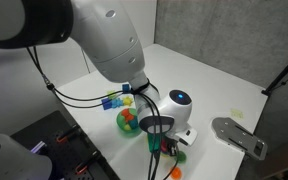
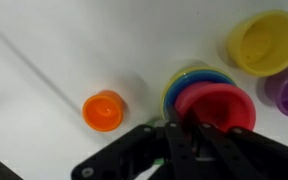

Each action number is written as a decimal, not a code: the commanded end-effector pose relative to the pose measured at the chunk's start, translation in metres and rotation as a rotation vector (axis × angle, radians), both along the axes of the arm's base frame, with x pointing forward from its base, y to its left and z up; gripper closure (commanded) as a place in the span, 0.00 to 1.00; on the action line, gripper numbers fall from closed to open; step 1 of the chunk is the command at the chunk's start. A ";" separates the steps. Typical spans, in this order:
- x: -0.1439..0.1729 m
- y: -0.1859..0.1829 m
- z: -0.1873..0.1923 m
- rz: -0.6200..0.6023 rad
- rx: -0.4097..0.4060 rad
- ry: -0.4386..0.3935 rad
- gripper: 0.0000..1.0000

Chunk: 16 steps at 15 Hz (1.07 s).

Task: Pick up the red bowl and put in the blue stacked bowl

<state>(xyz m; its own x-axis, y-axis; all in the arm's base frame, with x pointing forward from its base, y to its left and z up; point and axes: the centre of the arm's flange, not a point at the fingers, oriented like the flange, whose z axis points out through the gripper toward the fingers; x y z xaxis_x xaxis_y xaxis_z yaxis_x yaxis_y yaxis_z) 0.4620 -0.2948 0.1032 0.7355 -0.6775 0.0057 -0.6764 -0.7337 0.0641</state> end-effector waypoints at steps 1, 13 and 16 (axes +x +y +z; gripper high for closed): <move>-0.008 0.000 0.005 0.004 0.042 -0.002 0.57; -0.011 0.078 0.111 0.306 0.144 0.028 0.00; -0.006 0.105 0.156 0.392 0.117 0.048 0.00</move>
